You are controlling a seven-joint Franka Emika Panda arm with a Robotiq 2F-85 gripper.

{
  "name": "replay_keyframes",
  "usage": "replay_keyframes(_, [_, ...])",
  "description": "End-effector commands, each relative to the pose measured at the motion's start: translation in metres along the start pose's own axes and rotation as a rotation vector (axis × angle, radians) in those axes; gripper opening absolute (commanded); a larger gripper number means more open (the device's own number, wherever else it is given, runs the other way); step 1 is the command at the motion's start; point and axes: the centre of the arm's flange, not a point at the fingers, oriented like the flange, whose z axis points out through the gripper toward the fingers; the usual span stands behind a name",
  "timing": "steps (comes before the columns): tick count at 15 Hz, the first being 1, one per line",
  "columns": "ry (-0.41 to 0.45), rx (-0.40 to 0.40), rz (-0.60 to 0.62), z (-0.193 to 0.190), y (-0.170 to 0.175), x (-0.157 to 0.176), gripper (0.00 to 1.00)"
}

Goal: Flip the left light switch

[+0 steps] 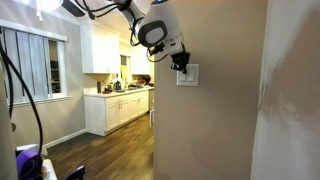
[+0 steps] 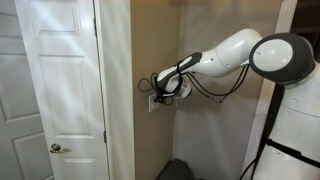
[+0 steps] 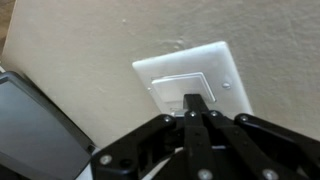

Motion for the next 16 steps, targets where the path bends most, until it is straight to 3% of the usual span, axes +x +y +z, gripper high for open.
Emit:
replay_keyframes(1, [0.004, 0.032, 0.035, 0.012, -0.007, -0.007, 0.00])
replay_keyframes(9, [0.024, -0.025, 0.004, -0.004, 0.001, 0.001, 0.00])
replay_keyframes(16, [0.052, -0.161, -0.043, -0.014, 0.017, 0.006, 0.00])
